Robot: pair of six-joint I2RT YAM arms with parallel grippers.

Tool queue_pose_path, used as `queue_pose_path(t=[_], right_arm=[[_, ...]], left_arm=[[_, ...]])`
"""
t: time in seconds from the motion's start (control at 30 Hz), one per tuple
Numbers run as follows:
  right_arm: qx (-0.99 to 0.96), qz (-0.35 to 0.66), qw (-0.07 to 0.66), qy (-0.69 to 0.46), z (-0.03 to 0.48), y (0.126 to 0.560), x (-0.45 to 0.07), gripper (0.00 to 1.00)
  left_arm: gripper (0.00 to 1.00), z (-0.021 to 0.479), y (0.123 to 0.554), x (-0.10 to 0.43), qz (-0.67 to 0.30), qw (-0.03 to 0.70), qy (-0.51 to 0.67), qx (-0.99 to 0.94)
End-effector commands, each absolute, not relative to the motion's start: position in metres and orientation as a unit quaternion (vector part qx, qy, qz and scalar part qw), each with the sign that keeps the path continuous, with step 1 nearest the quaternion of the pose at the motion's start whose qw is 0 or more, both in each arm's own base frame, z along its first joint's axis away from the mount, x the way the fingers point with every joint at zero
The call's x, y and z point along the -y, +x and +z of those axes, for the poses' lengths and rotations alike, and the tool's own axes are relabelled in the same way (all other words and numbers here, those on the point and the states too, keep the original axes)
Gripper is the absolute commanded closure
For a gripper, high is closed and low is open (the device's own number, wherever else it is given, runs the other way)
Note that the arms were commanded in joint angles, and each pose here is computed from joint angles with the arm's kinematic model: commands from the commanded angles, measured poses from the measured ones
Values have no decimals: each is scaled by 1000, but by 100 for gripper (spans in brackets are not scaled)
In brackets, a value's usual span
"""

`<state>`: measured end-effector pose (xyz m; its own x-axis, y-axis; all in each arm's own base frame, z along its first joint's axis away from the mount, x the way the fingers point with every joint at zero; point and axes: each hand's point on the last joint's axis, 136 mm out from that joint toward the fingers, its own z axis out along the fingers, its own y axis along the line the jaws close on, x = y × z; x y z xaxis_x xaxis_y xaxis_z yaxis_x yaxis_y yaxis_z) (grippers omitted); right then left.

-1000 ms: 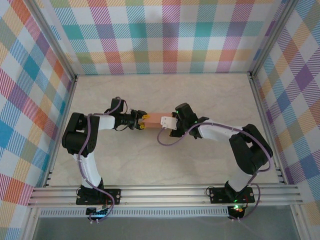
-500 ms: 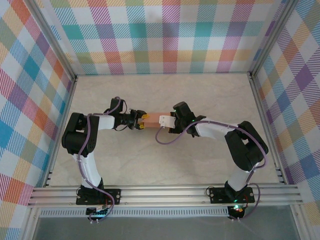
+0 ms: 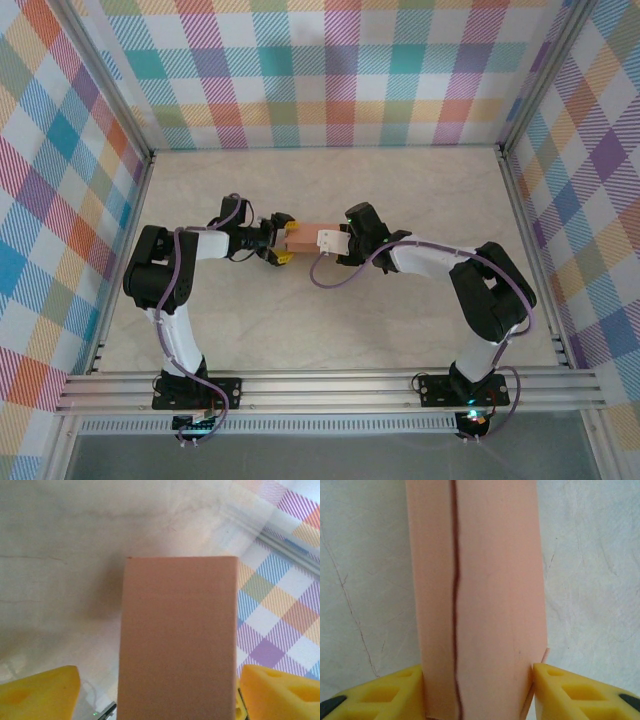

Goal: Fold the paper box

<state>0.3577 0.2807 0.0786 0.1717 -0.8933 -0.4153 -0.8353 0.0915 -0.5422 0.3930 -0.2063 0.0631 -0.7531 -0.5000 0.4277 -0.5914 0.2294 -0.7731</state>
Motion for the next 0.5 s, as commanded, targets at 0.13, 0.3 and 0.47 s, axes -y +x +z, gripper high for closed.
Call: queue_pose_path(t=[0.13,0.3,0.47], right_arm=[[-657,-1,364,-661,97,347,-280,49],[-674,27,352,-649,105,334,-271,49],[-696,70,335,-632,119,316,-258,50]], left_arm=[[0,114,405,176,465,-101,281,833],[0,149,423,132,337,-294,191,874],[0,184,437,111,254,-423,90,865]])
